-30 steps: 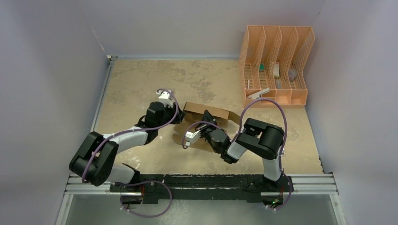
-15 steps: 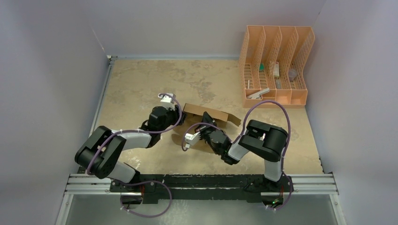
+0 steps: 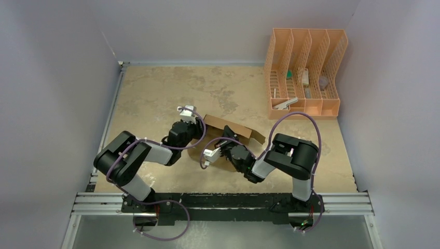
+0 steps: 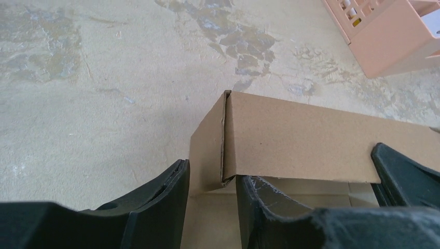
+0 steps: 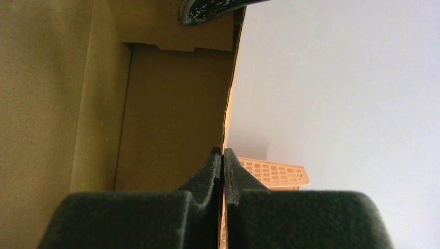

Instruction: Fold the paper box

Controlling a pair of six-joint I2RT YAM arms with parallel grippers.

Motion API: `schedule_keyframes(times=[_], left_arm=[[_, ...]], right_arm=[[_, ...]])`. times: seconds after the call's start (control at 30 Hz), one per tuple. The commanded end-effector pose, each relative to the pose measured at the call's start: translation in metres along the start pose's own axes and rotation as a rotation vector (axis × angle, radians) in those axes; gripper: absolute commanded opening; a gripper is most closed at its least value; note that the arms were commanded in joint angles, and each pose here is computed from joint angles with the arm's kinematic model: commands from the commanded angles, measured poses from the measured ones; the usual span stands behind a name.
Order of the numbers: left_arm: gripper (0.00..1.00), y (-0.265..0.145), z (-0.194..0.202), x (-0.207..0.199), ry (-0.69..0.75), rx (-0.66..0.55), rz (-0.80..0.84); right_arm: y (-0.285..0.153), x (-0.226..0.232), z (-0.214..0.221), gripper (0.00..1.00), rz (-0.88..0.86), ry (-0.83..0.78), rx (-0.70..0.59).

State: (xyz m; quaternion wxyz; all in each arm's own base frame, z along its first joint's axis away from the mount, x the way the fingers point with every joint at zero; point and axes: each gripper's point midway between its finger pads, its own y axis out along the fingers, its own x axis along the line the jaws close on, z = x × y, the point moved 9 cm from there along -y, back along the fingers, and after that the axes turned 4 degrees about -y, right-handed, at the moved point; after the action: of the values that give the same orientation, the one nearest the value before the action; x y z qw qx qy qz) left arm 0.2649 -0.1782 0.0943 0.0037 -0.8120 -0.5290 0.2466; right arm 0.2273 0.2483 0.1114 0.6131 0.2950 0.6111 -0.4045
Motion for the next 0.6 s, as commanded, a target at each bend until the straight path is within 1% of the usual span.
schedule_keyframes(times=[0.0, 0.4, 0.57], left_arm=[[0.36, 0.008, -0.015, -0.005, 0.002, -0.146, -0.008], [0.32, 0.014, 0.000, -0.009, -0.019, -0.255, -0.179], [0.27, 0.014, 0.003, -0.007, -0.063, -0.313, -0.254]], right_arm=[[-0.001, 0.001, -0.011, 0.00, -0.025, 0.020, -0.043], [-0.003, -0.003, -0.017, 0.00, -0.046, 0.027, -0.056], [-0.003, -0.001, -0.019, 0.00, -0.050, 0.026, -0.058]])
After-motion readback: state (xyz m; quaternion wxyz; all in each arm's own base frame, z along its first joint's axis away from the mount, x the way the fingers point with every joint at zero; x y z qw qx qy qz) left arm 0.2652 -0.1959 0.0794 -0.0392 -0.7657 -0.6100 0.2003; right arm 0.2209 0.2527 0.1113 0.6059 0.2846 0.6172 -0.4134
